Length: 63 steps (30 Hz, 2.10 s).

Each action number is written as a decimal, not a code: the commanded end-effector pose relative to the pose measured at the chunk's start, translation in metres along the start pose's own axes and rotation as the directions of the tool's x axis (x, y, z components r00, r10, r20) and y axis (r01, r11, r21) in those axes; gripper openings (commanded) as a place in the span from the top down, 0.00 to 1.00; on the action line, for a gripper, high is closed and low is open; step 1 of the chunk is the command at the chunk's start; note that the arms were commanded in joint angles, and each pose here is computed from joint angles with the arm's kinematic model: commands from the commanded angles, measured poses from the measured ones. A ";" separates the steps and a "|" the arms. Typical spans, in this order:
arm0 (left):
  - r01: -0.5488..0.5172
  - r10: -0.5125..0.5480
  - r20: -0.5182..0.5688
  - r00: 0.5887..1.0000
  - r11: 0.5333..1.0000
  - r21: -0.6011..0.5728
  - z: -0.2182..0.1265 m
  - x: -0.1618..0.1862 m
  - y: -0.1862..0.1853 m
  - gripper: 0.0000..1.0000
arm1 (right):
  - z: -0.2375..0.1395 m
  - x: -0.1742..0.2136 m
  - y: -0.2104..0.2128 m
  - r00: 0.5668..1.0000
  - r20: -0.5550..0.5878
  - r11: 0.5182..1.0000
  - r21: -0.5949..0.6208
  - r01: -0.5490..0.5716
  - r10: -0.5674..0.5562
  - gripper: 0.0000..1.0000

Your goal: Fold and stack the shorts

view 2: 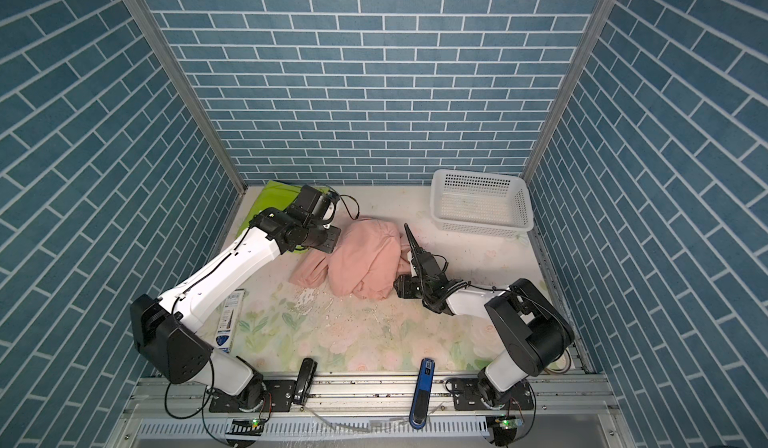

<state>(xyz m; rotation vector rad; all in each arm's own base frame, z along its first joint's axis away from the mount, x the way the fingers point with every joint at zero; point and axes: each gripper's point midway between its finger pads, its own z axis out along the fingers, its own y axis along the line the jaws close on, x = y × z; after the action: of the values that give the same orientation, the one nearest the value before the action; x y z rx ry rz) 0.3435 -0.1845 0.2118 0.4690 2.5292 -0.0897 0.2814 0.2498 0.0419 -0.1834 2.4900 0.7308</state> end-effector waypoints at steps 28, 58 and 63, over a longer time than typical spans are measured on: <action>0.021 -0.022 -0.113 0.993 1.000 -0.014 0.011 0.038 0.010 0.78 | 0.039 -0.046 -0.010 0.972 -0.027 0.956 0.173 0.236 -0.235 0.57; -0.017 0.011 0.053 0.999 0.993 0.119 -0.083 0.004 0.023 0.00 | -0.233 -0.105 0.187 0.922 0.109 0.859 -0.336 0.386 -0.371 1.00; -0.052 0.022 0.101 0.995 0.952 0.303 -0.099 0.005 -0.008 0.00 | -0.189 -0.125 0.172 0.913 0.095 0.890 -0.205 0.408 -0.397 1.00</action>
<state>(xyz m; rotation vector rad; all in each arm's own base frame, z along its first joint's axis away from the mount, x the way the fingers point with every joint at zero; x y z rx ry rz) 0.3045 -0.1596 0.2861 0.5300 2.4346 -0.3300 0.2329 0.2865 0.3604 -0.7202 2.1138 0.9426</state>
